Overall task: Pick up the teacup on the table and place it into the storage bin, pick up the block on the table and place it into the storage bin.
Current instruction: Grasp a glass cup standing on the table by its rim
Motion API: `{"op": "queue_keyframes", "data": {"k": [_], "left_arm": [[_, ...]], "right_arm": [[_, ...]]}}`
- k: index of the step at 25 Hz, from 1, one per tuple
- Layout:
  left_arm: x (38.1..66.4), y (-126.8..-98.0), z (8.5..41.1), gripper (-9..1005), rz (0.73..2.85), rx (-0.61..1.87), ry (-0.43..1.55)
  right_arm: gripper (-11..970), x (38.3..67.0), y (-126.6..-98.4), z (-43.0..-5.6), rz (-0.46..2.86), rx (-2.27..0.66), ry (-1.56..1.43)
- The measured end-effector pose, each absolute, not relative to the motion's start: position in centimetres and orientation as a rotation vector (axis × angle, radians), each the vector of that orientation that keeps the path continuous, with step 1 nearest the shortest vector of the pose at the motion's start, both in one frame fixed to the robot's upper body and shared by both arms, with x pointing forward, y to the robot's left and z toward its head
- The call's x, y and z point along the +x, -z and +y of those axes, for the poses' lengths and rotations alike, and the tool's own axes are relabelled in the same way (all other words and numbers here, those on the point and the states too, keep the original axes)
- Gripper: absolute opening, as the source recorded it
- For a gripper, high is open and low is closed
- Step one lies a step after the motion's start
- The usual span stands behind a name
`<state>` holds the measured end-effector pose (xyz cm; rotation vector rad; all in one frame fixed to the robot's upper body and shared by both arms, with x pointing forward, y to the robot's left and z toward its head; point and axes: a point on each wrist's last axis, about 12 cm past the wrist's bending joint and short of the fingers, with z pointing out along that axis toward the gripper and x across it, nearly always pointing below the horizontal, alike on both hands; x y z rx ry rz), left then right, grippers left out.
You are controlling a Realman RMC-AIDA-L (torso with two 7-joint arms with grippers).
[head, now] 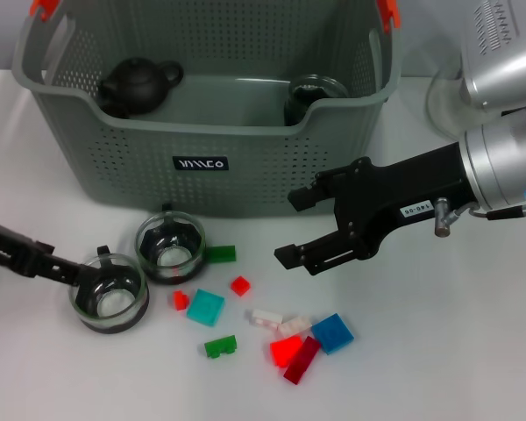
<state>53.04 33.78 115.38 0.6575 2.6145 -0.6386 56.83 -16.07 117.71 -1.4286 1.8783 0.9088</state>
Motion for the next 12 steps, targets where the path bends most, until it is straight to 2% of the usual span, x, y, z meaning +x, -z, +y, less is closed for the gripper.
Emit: {"op": "queue_keyframes", "data": {"k": [12], "left_arm": [[55.1, -115.4, 31.2, 879, 2.749, 0.705, 0.501]], "right_arm": [[868, 56.9, -117.9, -16.2, 1.877, -1.422, -0.911]]}}
